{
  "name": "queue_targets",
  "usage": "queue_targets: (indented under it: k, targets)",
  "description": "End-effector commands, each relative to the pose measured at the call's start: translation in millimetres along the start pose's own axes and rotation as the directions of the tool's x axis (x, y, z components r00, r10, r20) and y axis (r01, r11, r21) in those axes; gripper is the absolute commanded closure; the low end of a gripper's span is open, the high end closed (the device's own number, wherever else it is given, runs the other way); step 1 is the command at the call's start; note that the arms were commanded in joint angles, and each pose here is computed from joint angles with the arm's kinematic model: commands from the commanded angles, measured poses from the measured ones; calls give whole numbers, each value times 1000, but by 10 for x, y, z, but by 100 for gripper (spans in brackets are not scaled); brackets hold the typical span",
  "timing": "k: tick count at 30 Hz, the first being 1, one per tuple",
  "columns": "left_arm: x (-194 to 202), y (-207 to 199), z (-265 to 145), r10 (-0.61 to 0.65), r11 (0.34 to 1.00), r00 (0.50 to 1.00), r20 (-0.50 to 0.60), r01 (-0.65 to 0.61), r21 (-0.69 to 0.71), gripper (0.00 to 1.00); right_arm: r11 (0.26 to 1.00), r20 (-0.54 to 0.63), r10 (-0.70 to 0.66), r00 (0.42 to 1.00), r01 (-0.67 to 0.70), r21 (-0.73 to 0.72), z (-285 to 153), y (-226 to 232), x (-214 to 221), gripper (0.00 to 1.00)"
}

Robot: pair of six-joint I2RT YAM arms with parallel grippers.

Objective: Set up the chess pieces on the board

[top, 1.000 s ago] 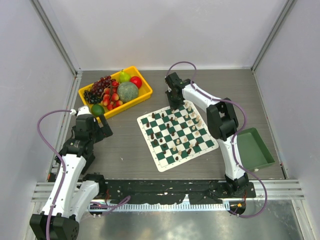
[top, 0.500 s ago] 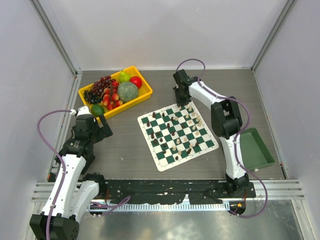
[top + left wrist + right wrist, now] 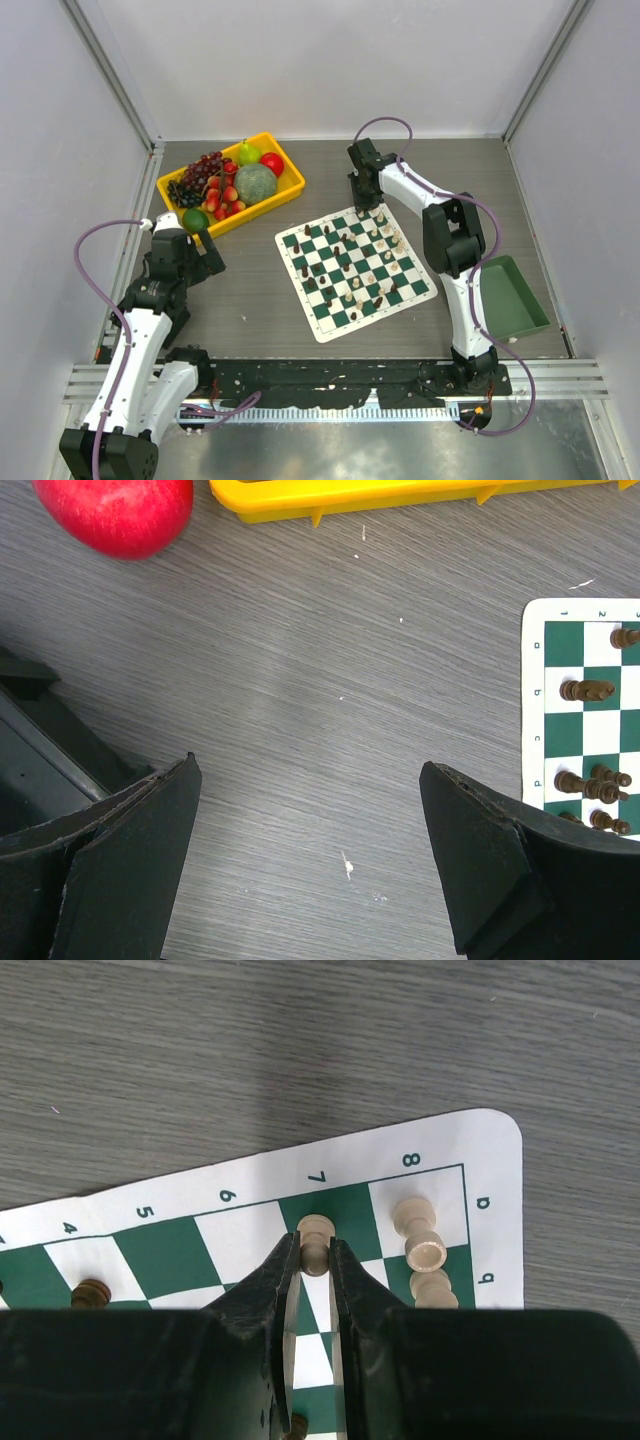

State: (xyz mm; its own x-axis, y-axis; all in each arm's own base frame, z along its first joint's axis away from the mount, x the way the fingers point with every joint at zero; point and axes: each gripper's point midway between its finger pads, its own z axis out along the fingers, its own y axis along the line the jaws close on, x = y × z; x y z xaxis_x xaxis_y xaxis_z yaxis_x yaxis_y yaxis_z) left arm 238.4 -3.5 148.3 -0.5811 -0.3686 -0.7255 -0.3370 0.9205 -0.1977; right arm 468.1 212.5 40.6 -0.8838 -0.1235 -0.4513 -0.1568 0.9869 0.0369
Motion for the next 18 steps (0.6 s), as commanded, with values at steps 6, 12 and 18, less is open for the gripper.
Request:
queue_targets:
  k: [6, 12, 18]
  targets:
    - [-116, -13, -38, -1, 1000, 999, 37, 1, 3, 1, 1000, 125, 22, 992, -21, -5, -390, -11, -329, 85]
    - [-105, -8, -32, -3, 1000, 999, 34, 3, 2, 1, 1000, 121, 20, 992, -19, -9, -377, -11, -317, 85]
    - [-114, -12, -35, -3, 1000, 999, 36, 3, 3, 1, 1000, 107, 19, 994, -19, -2, -319, -28, -284, 84]
